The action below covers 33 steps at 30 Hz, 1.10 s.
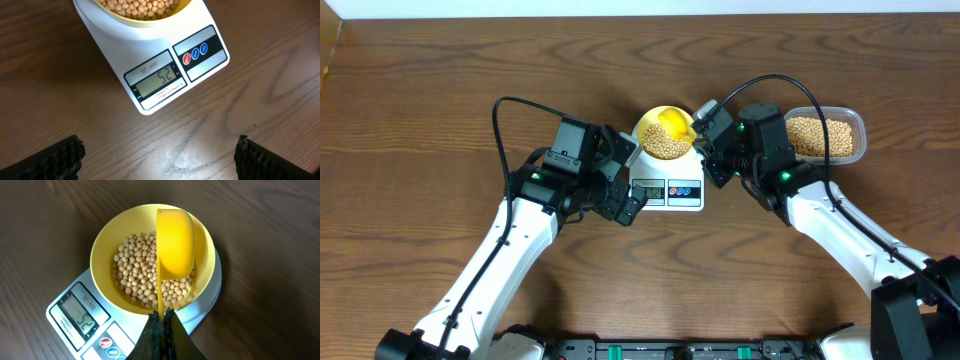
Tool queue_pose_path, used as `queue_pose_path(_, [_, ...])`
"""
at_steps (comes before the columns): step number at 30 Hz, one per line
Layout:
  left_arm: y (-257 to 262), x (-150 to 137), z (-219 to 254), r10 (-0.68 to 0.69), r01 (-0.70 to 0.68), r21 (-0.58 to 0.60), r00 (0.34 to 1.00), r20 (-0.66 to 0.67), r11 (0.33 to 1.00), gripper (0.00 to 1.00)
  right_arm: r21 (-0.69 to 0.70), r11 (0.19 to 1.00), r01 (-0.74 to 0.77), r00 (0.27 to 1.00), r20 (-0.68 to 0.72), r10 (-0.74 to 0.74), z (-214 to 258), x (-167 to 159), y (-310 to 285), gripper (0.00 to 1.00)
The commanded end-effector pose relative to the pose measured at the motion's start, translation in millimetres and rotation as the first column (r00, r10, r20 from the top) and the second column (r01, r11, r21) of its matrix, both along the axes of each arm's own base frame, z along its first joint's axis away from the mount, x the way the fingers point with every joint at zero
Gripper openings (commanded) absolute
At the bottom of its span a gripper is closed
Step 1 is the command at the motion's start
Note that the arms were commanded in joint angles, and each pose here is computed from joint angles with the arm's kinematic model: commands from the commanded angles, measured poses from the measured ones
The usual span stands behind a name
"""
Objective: Scoop item into bowl and weigh 50g on scale
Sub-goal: 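Tip the scoop over the yellow bowl to pour soybeans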
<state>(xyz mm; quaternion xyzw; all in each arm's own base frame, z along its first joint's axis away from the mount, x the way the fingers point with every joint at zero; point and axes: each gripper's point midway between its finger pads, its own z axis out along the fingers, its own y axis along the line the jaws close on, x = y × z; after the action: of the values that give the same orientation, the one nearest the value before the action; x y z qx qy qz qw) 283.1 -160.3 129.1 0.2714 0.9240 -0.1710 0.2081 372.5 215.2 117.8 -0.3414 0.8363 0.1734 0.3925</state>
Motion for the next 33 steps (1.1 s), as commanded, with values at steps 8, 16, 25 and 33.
queue_pose_path(8, [1.1,-1.0,-3.8,-0.01,0.01,0.013,1.0,-0.002,1.0,0.98,-0.018,0.997,-0.077,0.997,-0.024,0.076,-13.6,-12.7,21.2,0.01])
queue_pose_path(16, [1.1,-1.0,-3.8,-0.01,0.01,0.013,1.0,-0.002,1.0,0.98,0.003,0.998,-0.06,0.997,-0.051,0.06,-14.1,-15.6,24.6,0.01])
queue_pose_path(25, [1.1,-1.0,-3.8,-0.01,0.01,0.013,1.0,-0.002,1.0,0.98,0.014,0.999,-0.047,0.997,-0.058,0.048,-13.4,-15.1,25.0,0.01])
queue_pose_path(33, [1.1,-1.0,-3.8,-0.01,0.01,0.013,1.0,-0.002,1.0,0.98,-0.043,0.999,0.02,1.0,-0.02,-0.021,-15.0,-4.0,13.0,0.01])
